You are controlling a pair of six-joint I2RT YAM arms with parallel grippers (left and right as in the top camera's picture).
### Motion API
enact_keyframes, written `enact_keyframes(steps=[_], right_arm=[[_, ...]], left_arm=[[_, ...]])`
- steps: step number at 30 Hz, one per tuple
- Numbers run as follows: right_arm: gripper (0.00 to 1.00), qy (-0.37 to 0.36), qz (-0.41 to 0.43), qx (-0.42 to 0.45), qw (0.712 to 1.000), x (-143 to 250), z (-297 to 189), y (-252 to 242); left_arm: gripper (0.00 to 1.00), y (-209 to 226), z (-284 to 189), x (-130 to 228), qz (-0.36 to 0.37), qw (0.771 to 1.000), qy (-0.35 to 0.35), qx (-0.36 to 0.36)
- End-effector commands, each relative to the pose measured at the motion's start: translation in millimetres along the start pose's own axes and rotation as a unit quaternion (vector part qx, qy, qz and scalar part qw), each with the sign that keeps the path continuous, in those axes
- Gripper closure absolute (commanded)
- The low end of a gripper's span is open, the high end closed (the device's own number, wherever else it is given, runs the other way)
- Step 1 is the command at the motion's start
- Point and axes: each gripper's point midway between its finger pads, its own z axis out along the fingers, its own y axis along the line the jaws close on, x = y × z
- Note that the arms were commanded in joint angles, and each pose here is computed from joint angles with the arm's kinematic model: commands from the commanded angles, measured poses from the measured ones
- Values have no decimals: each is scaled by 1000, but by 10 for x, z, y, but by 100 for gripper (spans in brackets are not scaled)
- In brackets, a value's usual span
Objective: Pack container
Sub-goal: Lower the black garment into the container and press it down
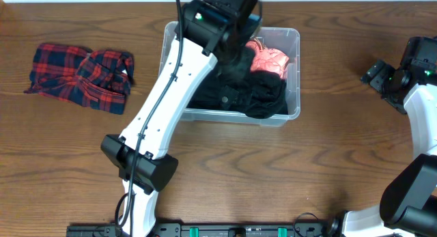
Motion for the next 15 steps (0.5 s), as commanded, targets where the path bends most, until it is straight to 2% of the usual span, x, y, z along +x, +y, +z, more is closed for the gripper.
enact_keyframes(steps=[1,4,5,13,15], right_arm=[[1,-10,8,-2,1000,-70,-55,7],[1,-10,8,-2,1000,-70,-55,7],[1,-10,8,-2,1000,-70,-55,7],[1,-10,8,-2,1000,-70,-55,7],[1,-10,8,-2,1000,-70,-55,7]], left_arm=[[59,238,-117,127,-4,999,16,-44],[71,252,-95,232,-17,998,40,-46],[73,243,-68,249,-24,998,45,-46],[73,270,357,405,-89,990,98,-54],[73,210,496,429,-95,989,107,-36]])
